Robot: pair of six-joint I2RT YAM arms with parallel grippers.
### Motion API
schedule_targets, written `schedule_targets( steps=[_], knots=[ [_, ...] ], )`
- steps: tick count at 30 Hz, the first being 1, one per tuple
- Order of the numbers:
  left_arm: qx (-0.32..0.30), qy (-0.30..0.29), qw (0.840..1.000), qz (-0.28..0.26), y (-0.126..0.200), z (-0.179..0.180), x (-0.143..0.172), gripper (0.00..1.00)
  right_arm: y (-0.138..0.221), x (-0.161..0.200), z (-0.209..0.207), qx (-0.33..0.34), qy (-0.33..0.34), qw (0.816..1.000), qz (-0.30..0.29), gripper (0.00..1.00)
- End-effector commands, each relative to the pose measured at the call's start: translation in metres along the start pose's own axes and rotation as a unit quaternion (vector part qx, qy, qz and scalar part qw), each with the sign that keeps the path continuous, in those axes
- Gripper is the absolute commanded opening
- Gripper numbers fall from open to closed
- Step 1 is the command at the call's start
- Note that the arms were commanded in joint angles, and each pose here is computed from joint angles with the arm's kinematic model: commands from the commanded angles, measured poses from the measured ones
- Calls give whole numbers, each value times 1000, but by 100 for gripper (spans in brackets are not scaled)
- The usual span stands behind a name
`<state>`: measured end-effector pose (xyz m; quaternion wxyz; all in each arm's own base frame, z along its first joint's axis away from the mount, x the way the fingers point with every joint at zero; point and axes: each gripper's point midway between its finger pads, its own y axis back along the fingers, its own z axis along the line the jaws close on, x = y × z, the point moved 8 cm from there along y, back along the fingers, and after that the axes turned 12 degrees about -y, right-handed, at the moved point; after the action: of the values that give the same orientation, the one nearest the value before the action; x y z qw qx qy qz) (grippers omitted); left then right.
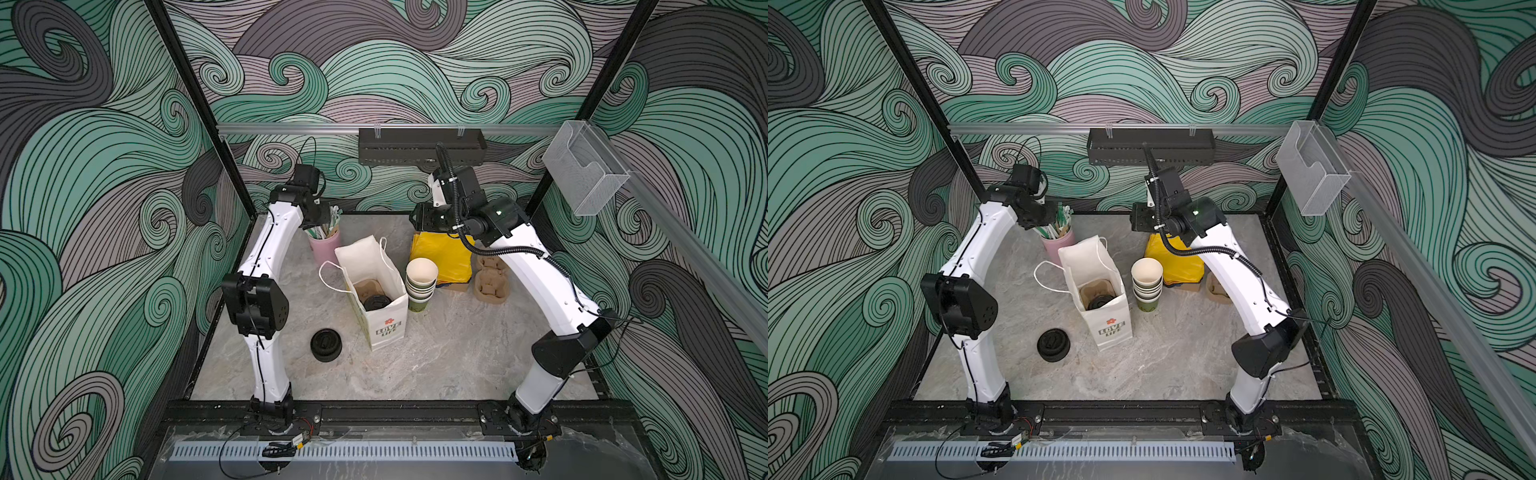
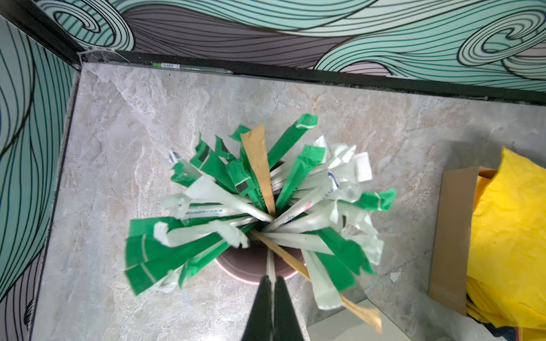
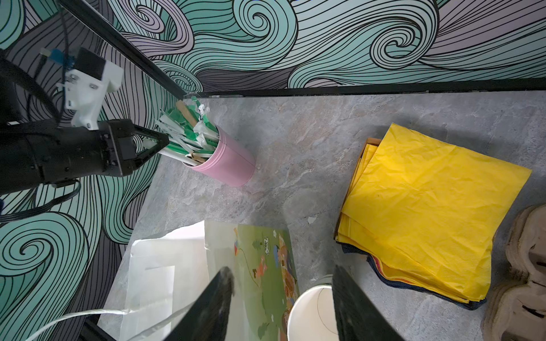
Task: Pack a coffee takeout order
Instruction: Pick up the straw from the storage cup.
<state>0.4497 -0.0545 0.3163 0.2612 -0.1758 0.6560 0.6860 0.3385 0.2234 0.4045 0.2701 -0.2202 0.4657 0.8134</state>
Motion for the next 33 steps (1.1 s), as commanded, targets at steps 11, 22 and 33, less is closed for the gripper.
schedule_targets(
  steps=[11,22,33],
  knots=[
    [-26,0,997,-76,94,14,-8,0,6,2,-2,-2,-12,1000,3,56],
    [-34,0,992,-121,145,20,-5,0,6,4,-2,-6,-19,1000,10,56],
    [3,19,985,-174,204,18,2,0,11,6,-5,-2,-22,1000,6,55]
  ],
)
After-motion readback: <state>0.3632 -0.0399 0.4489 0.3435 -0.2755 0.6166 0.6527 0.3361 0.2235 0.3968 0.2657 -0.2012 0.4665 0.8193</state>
